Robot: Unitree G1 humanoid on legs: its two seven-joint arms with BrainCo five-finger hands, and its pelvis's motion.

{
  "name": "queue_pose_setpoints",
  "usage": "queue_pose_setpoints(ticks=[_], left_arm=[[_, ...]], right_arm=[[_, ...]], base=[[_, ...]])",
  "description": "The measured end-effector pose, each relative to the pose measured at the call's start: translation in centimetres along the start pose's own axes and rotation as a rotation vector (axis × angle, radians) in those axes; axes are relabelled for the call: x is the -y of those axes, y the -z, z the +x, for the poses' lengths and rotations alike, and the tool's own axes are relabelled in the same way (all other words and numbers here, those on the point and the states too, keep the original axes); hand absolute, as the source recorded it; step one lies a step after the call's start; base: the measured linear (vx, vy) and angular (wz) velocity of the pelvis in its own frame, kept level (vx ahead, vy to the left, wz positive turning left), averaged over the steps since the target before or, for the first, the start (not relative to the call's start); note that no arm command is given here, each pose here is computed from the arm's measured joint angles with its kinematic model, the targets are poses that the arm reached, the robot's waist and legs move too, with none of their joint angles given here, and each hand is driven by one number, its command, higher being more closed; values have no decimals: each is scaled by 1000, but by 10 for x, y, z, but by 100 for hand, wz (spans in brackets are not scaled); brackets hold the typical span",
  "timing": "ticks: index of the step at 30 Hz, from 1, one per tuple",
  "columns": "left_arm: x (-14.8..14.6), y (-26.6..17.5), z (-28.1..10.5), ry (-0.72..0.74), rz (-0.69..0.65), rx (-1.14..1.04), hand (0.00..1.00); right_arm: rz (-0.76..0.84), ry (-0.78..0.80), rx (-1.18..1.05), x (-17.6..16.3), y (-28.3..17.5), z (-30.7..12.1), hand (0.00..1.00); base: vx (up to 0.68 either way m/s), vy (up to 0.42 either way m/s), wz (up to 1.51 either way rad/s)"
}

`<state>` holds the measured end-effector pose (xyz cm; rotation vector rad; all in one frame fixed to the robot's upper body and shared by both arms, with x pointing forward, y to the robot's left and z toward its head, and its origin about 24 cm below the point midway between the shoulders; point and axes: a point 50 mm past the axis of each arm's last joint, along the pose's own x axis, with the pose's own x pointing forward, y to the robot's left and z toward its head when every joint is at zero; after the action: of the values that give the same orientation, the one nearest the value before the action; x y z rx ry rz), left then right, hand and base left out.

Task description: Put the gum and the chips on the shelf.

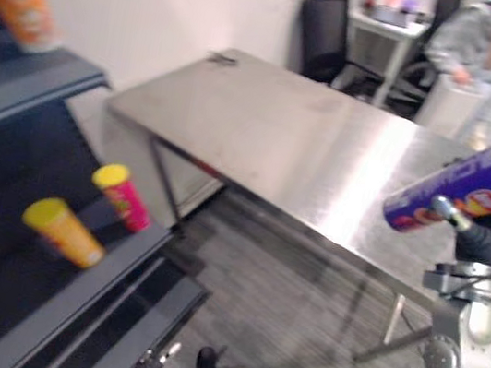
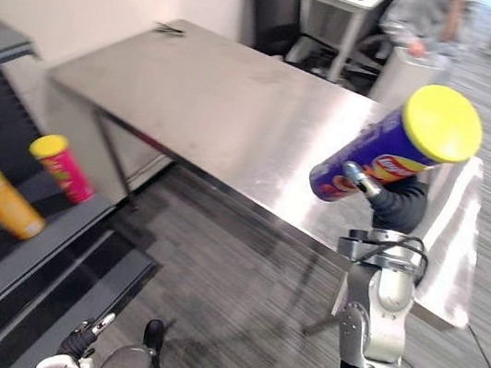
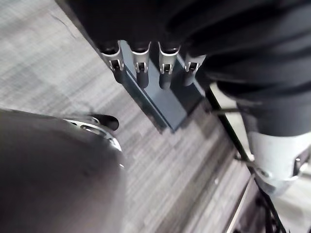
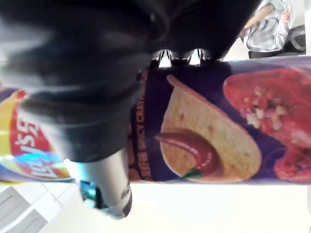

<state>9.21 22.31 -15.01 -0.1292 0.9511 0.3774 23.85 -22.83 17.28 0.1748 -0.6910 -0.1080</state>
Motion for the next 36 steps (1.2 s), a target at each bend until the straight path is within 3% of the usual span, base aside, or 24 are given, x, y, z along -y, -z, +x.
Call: queue_pose_setpoints(ticks=[5, 13, 22, 36], left_arm=[[-14, 31, -11, -44, -17, -98, 0], [-16, 42, -16, -65, -54, -140, 0], [-30, 24, -9, -91, -12, -94, 0], [-30, 23, -9, -103, -65, -85, 0]], right_arm=[[-33, 92, 42, 15, -9, 1, 100], [-2, 55, 43, 4, -7, 1, 100], [23, 69, 28, -6, 0, -2, 100], [28, -31, -41, -26, 14, -8, 100]], base=[[-71, -31, 141], [-29, 164, 122], [-34, 118, 18], [-40, 43, 0]])
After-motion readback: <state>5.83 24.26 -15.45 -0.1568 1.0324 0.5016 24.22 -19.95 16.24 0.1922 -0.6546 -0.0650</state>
